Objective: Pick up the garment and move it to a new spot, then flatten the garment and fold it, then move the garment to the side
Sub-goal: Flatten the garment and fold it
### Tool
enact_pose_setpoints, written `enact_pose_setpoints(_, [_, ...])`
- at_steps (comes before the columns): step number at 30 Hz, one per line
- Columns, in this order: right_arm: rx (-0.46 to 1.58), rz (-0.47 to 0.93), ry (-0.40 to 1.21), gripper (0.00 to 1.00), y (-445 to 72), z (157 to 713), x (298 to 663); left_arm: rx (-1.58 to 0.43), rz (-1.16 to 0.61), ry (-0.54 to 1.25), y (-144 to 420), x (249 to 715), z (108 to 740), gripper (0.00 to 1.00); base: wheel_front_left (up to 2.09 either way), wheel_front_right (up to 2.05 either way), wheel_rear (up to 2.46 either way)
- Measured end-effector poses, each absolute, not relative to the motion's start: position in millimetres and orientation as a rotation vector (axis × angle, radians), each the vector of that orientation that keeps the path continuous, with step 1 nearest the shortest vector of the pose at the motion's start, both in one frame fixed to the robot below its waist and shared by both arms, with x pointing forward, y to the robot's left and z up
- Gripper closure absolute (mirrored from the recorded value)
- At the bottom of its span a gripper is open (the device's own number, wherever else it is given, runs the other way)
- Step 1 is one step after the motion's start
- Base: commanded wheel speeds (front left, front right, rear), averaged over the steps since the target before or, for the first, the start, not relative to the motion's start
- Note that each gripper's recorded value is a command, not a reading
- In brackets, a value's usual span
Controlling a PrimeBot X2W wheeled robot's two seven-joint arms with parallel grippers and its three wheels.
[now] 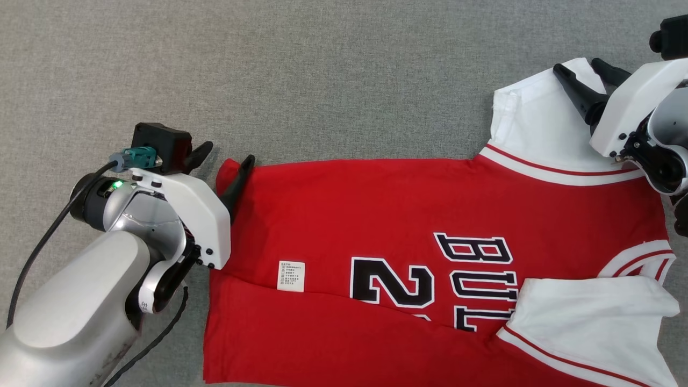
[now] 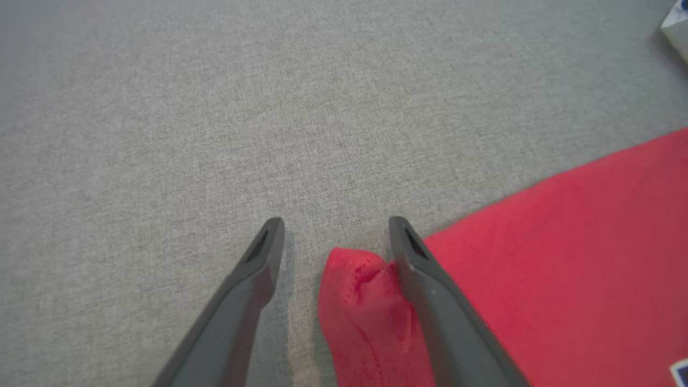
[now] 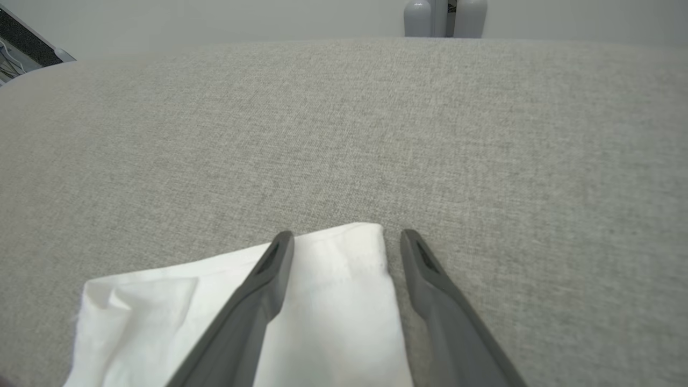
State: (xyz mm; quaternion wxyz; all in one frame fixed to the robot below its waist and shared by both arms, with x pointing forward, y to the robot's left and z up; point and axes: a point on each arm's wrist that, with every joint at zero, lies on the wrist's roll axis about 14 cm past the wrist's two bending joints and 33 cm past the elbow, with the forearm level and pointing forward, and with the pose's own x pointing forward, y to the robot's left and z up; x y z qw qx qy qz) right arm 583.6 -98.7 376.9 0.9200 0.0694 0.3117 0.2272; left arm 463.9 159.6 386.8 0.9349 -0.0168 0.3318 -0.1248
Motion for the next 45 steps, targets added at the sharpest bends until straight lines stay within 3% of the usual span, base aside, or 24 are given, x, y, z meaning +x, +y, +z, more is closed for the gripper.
enact_pose_setpoints(10, [0.158, 0.48, 0.683, 0.0, -93.0, 370.2, 580.6, -0.075, -0.26, 0.791, 158.2, 448.4, 371.2, 0.0, 0.0, 0.0, 0.0])
enact_pose_setpoints(11, [0.161, 0.482, 0.686, 0.42, -92.2, 369.4, 580.1, -0.081, -0.266, 0.806, 156.6, 445.4, 368.1, 0.0, 0.0, 0.0, 0.0])
enact_pose_setpoints(13, [0.168, 0.484, 0.69, 0.93, -91.4, 369.1, 579.9, -0.091, -0.267, 0.822, 155.8, 444.0, 365.6, 0.0, 0.0, 0.0, 0.0])
enact_pose_setpoints(14, [0.17, 0.485, 0.692, 1.0, -91.1, 368.6, 579.3, -0.095, -0.266, 0.827, 155.7, 443.7, 365.2, 0.28, 0.0, 0.0, 0.0])
enact_pose_setpoints(15, [0.174, 0.486, 0.692, 1.0, -90.7, 368.3, 578.7, -0.096, -0.266, 0.825, 155.7, 444.1, 365.7, 0.56, 0.0, 0.0, 0.0])
enact_pose_setpoints(16, [0.173, 0.488, 0.694, 1.0, -90.5, 367.7, 577.8, -0.098, -0.263, 0.816, 155.9, 445.1, 366.9, 0.93, 0.0, 0.0, 0.0])
enact_pose_setpoints(17, [0.173, 0.494, 0.694, 1.0, -88.7, 367.9, 576.7, -0.099, -0.26, 0.811, 156.0, 445.5, 367.6, 1.0, 0.0, 0.0, 0.0])
enact_pose_setpoints(33, [0.229, 0.478, 0.538, 1.0, -96.8, 414.3, 579.1, -0.12, -0.234, 0.695, 157.2, 450.0, 395.0, 1.0, 0.0, 0.0, 0.0])
enact_pose_setpoints(45, [0.27, 0.484, 0.532, 1.0, -109.2, 443.3, 539.7, -0.128, -0.244, 0.751, 163.8, 432.4, 409.9, 1.0, 0.0, 0.0, 0.0])
